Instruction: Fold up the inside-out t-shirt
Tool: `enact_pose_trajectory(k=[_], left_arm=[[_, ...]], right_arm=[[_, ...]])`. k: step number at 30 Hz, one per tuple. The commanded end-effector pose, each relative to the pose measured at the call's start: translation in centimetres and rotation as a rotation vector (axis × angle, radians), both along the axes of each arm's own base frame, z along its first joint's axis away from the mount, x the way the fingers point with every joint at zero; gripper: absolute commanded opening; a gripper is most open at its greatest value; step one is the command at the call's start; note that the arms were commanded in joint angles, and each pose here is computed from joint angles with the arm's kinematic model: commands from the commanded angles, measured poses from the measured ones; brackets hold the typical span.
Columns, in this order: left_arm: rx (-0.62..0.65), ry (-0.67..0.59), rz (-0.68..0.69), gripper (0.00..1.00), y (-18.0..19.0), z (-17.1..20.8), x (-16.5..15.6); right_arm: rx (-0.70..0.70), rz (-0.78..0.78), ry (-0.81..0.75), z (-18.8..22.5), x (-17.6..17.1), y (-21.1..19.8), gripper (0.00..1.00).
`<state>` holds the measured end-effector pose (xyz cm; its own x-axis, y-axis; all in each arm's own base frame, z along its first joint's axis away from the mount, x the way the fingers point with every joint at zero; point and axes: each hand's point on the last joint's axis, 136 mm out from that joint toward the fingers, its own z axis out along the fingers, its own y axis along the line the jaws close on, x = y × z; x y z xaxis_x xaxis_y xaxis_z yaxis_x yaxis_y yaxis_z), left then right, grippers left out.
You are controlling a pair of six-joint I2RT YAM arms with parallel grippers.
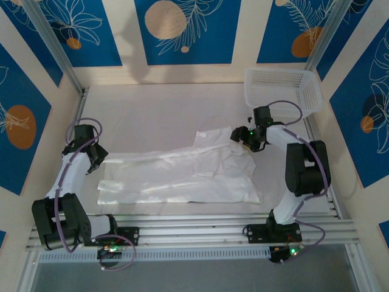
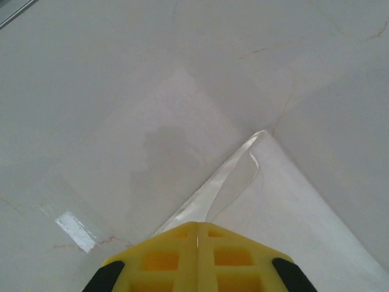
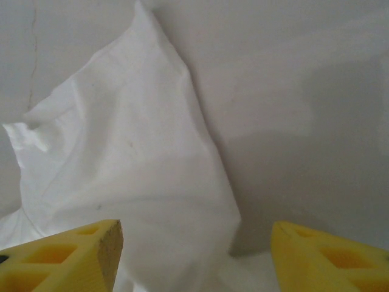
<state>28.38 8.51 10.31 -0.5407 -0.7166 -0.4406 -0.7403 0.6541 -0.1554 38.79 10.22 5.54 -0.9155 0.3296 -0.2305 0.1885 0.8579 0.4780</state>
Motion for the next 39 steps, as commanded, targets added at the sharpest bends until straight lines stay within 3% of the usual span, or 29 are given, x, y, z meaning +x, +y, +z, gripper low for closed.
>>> enact_pose_trajectory(k=[1, 5, 11, 15, 19, 23, 26, 33, 39], left_arm=[[0.032, -0.003, 0.004, 0.00, 0.9, 0.4, 0.4], [0.033, -0.004, 0.003, 0.00, 0.9, 0.4, 0.5], [0.028, -0.002, -0.001, 0.00, 0.8, 0.2, 0.5], [0.033, -0.001, -0.001, 0.00, 0.9, 0.3, 0.5], [0.034, 0.000, 0.000, 0.00, 0.9, 0.3, 0.5], [0.033, 0.000, -0.001, 0.00, 0.9, 0.2, 0.5], [0.029, 0.003, -0.002, 0.00, 0.8, 0.1, 0.5], [0.032, -0.003, -0.004, 0.00, 0.9, 0.3, 0.6], [0.024, -0.015, -0.009, 0.00, 0.7, 0.6, 0.7]], right_arm=[[0.086, 0.086, -0.016, 0.7, 1.4, 2.4, 0.65], [0.070, 0.112, 0.011, -0.5, 1.9, 3.4, 0.65], [-0.066, 0.113, 0.031, -2.9, 3.8, 2.1, 0.66], [-0.109, 0.150, 0.061, -3.8, 4.6, 2.8, 0.62], [-0.118, 0.149, 0.076, -3.8, 4.9, 3.1, 0.43], [-0.119, 0.162, 0.072, -3.6, 5.3, 3.2, 0.10], [-0.143, 0.173, 0.067, -3.0, 6.1, 3.1, 0.00], [-0.141, 0.171, -0.054, 2.4, 7.8, 3.4, 0.00], [-0.122, 0.146, -0.165, 6.4, 7.4, 3.3, 0.00]])
